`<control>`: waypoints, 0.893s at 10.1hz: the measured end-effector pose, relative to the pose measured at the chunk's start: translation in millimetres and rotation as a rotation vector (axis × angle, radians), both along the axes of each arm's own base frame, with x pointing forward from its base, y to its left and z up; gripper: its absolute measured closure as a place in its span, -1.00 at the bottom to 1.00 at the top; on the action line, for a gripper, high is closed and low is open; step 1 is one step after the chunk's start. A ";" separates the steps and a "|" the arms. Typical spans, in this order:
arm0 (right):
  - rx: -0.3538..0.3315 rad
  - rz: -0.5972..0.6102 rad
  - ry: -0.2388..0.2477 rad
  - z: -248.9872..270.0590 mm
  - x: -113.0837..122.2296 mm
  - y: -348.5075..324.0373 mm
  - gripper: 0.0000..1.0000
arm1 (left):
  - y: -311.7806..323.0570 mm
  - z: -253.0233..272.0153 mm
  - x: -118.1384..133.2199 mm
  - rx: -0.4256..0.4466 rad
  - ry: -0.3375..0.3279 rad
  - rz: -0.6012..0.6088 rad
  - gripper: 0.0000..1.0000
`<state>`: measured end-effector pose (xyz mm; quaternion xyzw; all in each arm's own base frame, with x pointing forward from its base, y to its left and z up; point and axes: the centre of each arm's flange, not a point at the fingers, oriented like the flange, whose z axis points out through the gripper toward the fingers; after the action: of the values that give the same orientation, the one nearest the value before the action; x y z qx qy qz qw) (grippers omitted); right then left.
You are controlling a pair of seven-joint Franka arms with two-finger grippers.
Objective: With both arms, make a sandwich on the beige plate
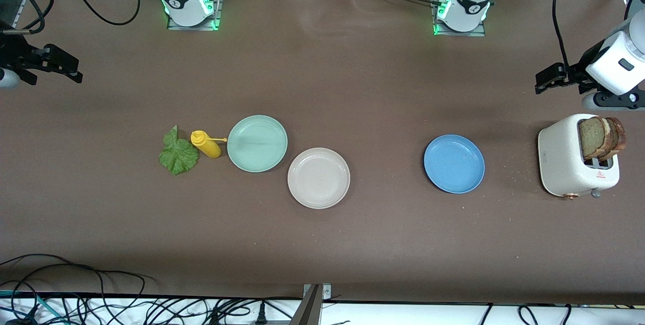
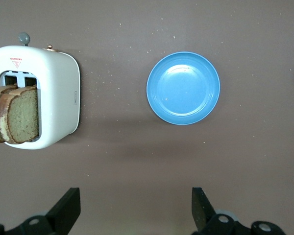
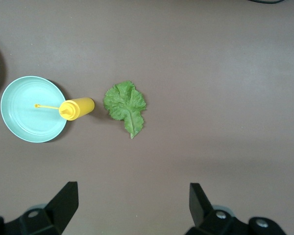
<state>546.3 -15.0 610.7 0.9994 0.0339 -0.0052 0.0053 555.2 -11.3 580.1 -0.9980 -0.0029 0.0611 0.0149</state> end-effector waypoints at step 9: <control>0.000 0.001 0.000 0.1 -0.1 0.5 -1.00 | 0.3 -4.5 1.8 0.001 0.009 0.001 -1.00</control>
<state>546.2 -14.5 610.8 0.9994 0.0343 -0.0054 0.0053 557.0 -11.0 575.6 -0.9977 -0.0032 0.0658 0.0152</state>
